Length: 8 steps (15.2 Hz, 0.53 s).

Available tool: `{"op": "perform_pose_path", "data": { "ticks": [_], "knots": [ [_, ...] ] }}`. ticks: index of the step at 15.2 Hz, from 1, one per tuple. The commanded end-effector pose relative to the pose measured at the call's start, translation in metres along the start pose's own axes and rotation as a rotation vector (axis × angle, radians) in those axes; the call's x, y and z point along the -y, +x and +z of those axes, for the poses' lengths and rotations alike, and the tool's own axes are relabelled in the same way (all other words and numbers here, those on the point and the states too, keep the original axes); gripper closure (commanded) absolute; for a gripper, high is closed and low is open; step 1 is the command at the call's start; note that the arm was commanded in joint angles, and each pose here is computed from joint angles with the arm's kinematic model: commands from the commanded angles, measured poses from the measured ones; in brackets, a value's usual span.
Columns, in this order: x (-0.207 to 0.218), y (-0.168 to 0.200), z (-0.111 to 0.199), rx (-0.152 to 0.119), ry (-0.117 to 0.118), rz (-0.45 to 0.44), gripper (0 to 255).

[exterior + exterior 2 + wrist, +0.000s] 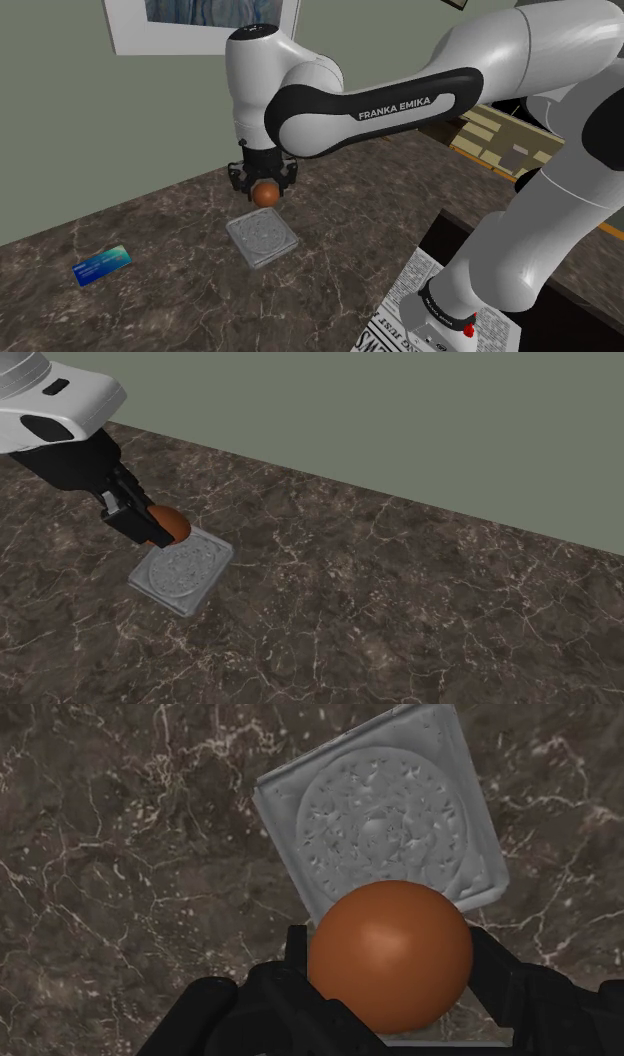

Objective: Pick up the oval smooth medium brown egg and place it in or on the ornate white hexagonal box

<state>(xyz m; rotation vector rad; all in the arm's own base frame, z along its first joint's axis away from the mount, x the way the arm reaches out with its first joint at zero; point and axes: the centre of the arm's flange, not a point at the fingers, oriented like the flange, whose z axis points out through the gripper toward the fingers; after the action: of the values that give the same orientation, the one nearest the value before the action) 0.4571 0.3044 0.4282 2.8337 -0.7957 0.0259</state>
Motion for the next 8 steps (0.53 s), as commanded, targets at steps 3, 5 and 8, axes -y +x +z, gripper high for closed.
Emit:
{"op": "perform_pose_path", "data": {
  "ticks": [3,5,8],
  "knots": [
    [0.0000,0.0001,0.0001,0.000,0.000,0.000,255],
    [0.0000,0.0001,0.0001,0.000,0.000,0.000,0],
    [0.0000,0.0001,0.0001,0.000,0.000,0.000,0]
  ]
}}
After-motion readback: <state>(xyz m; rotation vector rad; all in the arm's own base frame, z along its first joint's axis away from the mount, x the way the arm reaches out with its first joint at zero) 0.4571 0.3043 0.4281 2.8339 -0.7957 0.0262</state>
